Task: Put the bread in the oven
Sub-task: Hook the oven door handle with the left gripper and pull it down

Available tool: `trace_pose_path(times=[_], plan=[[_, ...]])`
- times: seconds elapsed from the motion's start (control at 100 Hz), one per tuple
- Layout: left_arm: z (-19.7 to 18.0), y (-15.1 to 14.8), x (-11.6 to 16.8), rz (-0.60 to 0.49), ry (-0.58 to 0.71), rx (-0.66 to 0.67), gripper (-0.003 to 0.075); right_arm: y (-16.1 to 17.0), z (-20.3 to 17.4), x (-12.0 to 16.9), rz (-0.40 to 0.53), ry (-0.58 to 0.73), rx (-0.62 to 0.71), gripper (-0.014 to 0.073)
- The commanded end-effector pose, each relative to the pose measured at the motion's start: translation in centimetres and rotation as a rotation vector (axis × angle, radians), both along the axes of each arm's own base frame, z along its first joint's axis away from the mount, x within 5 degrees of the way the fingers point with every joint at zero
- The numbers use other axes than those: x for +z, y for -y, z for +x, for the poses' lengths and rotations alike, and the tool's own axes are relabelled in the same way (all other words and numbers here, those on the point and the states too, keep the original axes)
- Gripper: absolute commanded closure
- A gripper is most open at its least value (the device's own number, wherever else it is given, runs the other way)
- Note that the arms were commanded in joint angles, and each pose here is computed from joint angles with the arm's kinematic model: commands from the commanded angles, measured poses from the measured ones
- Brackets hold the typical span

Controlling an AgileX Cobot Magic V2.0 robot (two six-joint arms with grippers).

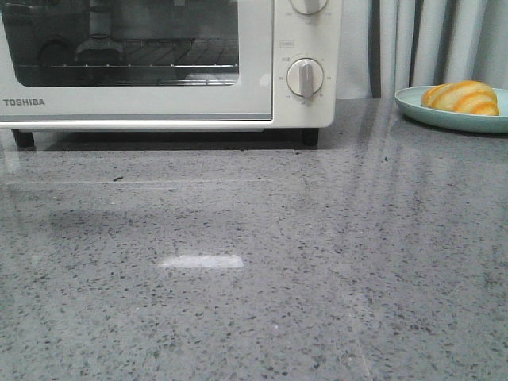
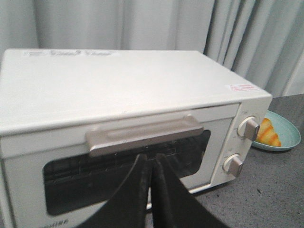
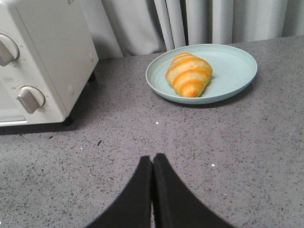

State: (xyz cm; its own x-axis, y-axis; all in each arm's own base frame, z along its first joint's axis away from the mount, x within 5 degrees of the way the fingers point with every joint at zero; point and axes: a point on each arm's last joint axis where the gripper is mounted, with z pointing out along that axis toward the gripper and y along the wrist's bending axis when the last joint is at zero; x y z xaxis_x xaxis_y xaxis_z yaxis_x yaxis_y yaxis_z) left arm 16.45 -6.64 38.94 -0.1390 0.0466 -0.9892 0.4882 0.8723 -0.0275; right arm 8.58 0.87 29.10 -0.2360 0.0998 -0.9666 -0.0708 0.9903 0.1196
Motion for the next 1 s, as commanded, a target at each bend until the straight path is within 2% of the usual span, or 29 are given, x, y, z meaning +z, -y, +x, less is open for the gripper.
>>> trace_pose_path(times=[0.0,0.19,0.46,0.99], plan=[[1.2,1.1,2.5,-0.009,0.089,-0.022,0.0741,0.1,0.3,1.9,-0.013,0.108,-0.007,0.0664],[4.8,3.6,2.8,-0.004,0.074,-0.042,0.0741,-0.1,0.3,1.9,-0.011,0.112,0.014,0.0664],[8.8,4.8,-0.3,0.036,-0.024,-0.006,0.0741,-0.1,0.2,1.8,-0.013,0.097,0.019,0.0664],[10.0,5.0,-2.6,0.077,-0.07,0.019,0.0742,-0.2,0.2,1.6,-0.014,0.075,0.022,0.0664]])
